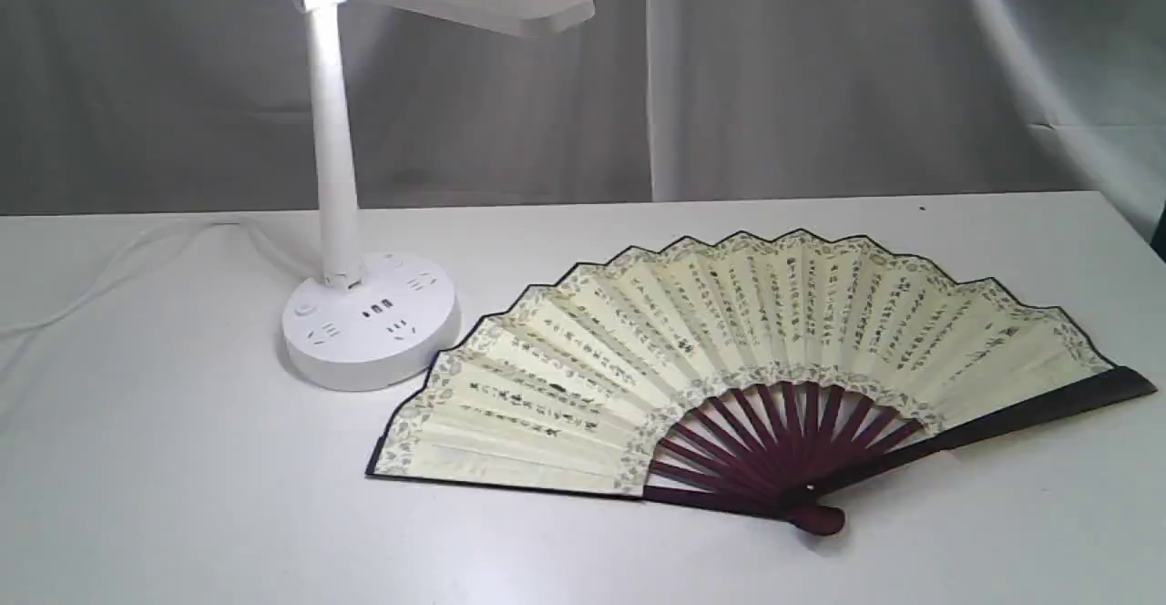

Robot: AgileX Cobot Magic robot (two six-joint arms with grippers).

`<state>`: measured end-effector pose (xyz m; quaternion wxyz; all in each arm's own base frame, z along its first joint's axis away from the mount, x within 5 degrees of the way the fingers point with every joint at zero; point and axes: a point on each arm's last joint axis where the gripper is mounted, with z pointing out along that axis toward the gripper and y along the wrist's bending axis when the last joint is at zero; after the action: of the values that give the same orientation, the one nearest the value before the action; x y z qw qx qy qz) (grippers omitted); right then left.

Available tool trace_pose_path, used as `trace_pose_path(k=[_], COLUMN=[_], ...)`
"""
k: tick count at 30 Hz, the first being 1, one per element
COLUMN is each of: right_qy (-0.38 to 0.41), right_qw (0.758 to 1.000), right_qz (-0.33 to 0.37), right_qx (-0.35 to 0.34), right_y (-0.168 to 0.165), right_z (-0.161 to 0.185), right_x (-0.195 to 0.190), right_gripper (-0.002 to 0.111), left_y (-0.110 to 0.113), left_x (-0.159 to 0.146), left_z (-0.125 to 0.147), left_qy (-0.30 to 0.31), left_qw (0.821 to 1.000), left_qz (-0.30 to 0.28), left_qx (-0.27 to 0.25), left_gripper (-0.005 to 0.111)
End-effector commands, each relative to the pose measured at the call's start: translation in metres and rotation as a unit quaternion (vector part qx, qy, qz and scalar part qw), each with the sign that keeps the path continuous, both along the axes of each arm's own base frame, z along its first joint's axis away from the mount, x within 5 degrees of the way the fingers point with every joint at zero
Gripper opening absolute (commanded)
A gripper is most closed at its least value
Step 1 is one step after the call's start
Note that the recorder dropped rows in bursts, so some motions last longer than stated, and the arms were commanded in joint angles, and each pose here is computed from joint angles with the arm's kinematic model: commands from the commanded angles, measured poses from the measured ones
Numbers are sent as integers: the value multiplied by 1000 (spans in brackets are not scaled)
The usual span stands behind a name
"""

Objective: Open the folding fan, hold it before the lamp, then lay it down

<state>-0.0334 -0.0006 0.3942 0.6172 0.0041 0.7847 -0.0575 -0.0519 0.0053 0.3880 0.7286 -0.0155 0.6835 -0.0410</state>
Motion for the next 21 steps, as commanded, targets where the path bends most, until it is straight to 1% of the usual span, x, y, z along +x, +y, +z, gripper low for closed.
trace_pose_path(k=[1,4,8,12,16,21], right_qy=[4,6,-1,-10,7,15], right_qw=[1000,1000,1000,1000,1000,999], right_qz=[-1,-1,-1,-1,1,25], right_qx=[-5,-6,-6,-10,-9,-23], right_y=[0,1,1,1,0,-2], right_z=[-5,-12,-24,-39,-50,-55], right_x=[-5,-11,-18,-24,-15,-10], right_gripper=[0,0,0,0,0,0], left_y=[1,1,1,1,1,0], left_x=[-9,-10,-9,-9,-9,-8], left_z=[-3,-8,-11,-11,-10,-9], left_qy=[-10,20,31,31,28,17], left_qw=[1000,1000,1000,1000,1000,1000], left_qz=[-1,-2,-3,-3,-3,-4], left_qx=[-1,-2,-2,-2,-2,-3], left_gripper=[0,0,0,0,0,0])
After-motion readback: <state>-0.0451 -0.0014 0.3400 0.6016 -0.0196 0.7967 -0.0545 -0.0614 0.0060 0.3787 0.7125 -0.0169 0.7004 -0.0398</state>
